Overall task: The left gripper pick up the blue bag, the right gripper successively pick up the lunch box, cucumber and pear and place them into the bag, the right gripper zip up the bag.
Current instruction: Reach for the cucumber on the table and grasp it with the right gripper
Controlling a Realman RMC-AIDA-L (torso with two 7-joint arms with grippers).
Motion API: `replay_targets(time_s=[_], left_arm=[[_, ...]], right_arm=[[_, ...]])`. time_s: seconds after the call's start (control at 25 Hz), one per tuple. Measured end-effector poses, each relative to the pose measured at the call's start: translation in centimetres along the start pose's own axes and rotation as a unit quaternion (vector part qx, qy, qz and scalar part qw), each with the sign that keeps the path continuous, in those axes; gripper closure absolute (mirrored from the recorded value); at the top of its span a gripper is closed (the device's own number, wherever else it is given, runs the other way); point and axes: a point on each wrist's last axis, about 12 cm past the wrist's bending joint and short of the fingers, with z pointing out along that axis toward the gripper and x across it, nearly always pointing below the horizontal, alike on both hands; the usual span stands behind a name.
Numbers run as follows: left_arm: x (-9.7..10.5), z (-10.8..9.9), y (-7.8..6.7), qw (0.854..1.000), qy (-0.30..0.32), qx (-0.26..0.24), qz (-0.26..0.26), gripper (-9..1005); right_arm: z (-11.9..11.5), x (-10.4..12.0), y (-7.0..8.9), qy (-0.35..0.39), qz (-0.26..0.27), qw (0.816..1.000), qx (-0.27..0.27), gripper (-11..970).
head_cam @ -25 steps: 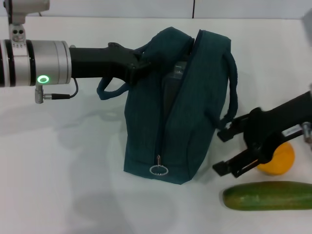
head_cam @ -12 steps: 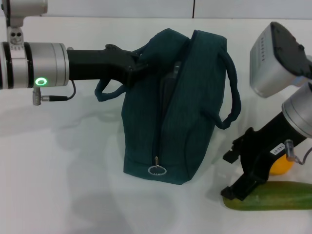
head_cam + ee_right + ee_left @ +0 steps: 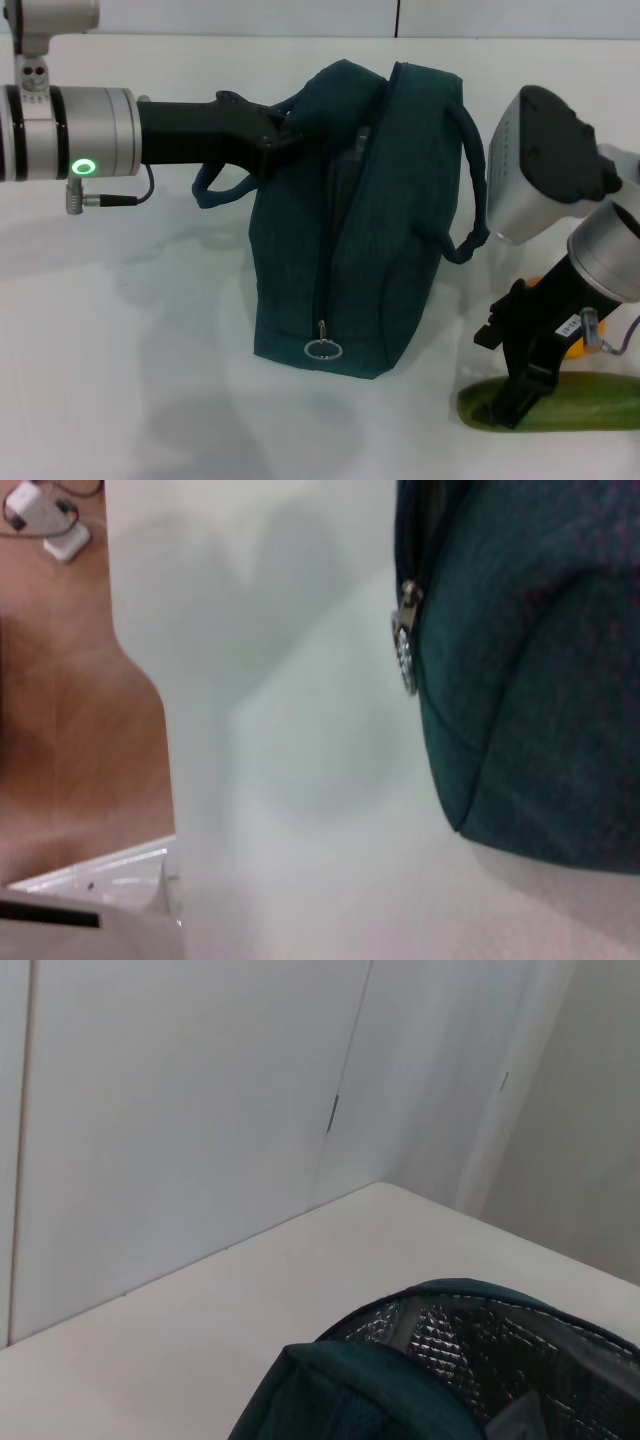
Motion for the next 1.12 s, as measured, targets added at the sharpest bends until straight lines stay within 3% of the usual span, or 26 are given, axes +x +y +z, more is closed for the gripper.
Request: replay_targets(time_s=[1.12], left_arm=[[-0.5, 0.4, 0.0, 1.000, 0.002, 0.002, 0.016, 952]], right_arm=[[2.5, 0.3, 0.6, 0.098, -0.033, 0.995, 0.009, 189]])
